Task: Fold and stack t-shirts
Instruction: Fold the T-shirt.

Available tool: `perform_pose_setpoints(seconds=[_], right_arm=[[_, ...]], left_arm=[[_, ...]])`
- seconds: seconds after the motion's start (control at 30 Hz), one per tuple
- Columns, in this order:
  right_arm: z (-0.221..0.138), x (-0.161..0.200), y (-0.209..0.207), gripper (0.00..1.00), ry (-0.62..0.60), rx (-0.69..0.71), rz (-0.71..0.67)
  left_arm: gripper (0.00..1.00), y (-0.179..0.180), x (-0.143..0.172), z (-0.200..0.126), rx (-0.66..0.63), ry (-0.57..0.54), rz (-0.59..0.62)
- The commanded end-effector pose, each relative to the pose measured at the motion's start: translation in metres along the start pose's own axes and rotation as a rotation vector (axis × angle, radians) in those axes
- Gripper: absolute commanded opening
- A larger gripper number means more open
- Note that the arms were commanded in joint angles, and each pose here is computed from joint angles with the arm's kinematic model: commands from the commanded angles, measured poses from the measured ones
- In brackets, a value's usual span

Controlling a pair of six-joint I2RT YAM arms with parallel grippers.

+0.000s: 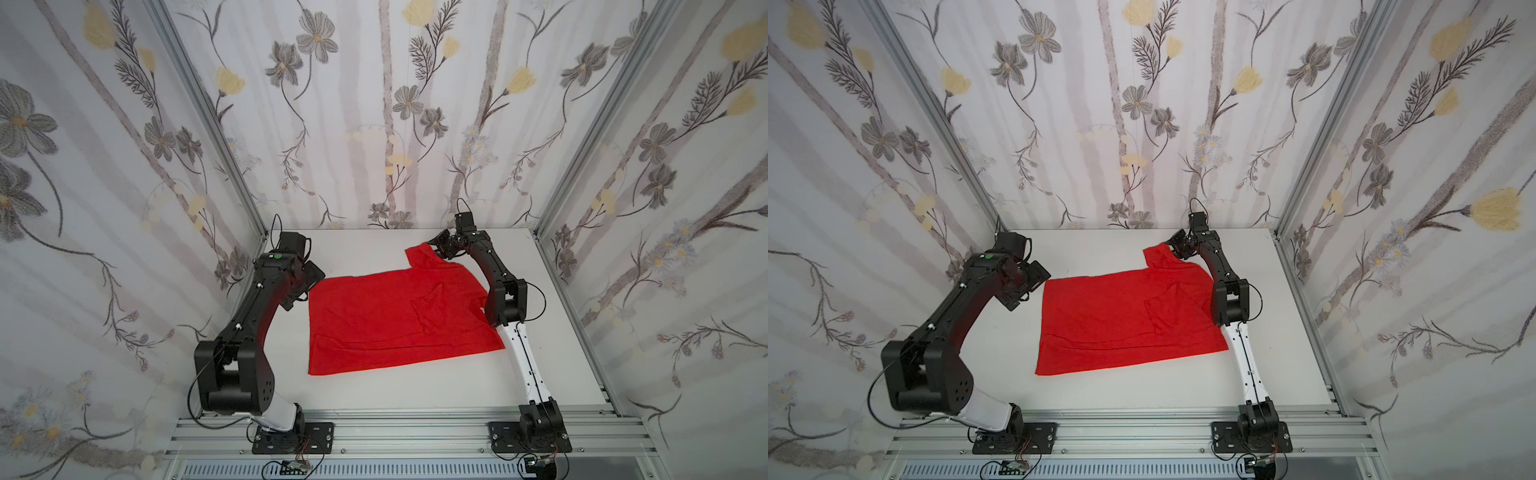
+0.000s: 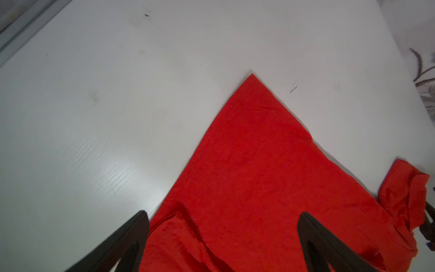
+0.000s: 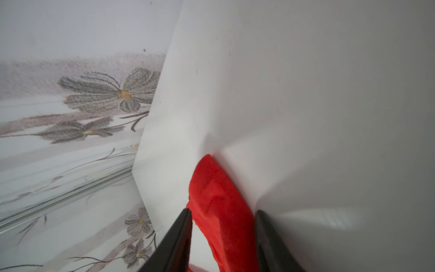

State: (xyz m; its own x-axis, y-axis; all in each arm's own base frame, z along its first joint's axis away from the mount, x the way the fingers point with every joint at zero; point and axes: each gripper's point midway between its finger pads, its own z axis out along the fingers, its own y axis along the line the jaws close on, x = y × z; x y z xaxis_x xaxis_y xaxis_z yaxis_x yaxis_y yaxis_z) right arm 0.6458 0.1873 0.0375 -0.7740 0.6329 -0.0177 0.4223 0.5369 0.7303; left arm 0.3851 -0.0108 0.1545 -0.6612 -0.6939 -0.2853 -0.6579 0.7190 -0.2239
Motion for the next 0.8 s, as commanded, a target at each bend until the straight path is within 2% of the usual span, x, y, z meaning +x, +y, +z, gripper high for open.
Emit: perform_pose_setpoints(seconds=[0.0,0.13,0.3,0.4,0.6,0.77], right_arm=[[-0.008,0.034,-0.012,0.44,0.114,0.081,-0.082],[-0.012,0.052,-0.01,0.46,0.149,0.112,-0.155],[-0.028,0.039,0.008,0.57,0.071,0.117,-0.337],[-0.028,0.043,0.01,0.64,0.088,0.103,-0.437],[-0.019,0.069,0.007,0.67,0.159,0.122,-0.578],[-0.006,0.074,0.003,0.67,0.15,0.145,-0.596]], left_arm=[[0.99,-0.001,-0.004,0.024,-0.106,0.102,0.106],[0.97,-0.022,-0.023,0.062,-0.171,0.174,0.158],[0.95,-0.024,-0.042,0.092,-0.279,0.196,0.209],[0.93,-0.024,-0.047,0.108,-0.316,0.219,0.235],[0.89,-0.021,-0.042,0.14,-0.322,0.305,0.251],[0.81,-0.02,-0.031,0.161,-0.284,0.379,0.236]])
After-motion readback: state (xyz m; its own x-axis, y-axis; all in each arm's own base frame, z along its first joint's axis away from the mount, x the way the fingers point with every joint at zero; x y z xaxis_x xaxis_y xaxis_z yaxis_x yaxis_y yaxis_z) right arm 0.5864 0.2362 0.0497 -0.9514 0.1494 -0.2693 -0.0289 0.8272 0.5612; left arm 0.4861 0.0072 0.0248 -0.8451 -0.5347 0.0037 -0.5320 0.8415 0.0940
